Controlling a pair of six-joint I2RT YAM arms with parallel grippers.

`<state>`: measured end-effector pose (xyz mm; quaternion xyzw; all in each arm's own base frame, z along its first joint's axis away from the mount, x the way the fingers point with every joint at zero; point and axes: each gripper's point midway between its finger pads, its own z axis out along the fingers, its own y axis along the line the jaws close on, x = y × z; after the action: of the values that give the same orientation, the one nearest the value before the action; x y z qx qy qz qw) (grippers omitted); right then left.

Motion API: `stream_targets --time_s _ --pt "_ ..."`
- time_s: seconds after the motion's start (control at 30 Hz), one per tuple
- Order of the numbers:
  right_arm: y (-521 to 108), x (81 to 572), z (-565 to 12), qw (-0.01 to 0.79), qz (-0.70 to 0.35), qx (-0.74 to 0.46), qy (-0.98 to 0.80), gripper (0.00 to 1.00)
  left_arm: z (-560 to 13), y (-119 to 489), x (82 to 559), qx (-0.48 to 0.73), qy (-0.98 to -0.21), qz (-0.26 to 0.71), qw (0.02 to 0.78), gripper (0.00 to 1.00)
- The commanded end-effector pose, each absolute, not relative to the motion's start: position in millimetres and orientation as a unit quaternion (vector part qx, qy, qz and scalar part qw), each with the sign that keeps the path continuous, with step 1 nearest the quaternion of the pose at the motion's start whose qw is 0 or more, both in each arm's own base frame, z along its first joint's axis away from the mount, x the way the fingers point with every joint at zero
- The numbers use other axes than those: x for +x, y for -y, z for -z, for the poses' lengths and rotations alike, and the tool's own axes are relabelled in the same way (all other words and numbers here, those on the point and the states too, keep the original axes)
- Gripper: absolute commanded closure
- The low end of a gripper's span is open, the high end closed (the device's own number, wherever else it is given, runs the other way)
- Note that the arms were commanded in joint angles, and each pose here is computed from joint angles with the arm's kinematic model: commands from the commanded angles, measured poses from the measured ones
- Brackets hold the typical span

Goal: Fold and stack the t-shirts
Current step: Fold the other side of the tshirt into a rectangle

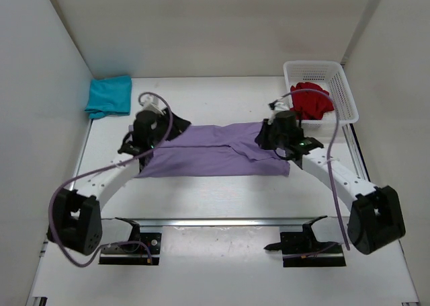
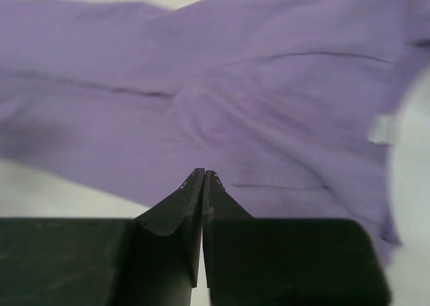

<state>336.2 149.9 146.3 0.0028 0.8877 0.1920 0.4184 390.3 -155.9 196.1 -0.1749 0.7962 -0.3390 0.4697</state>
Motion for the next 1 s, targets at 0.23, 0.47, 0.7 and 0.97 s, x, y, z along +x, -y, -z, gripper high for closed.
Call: stream_targets --time_s 0.23,0.47,0.7,0.97 --pt "-208 334 -69 0.313 -0.177 -0.143 -0.922 0.95 -116 205 276 -0.109 -0.822 0.385 0.404 0.6" --pt "-205 357 -58 0.308 -0.167 -0.131 -0.927 0.84 -114 181 270 -0.128 -0.811 0.386 0.421 0.59" --pt "-202 367 -54 0.316 -0.14 -0.132 -0.929 0.79 -110 183 268 -0.124 -0.811 0.392 0.416 0.6" --pt "-194 372 -51 0.315 -0.129 -0.123 -0.932 0.71 -105 183 270 -0.124 -0.814 0.39 0.412 0.6"
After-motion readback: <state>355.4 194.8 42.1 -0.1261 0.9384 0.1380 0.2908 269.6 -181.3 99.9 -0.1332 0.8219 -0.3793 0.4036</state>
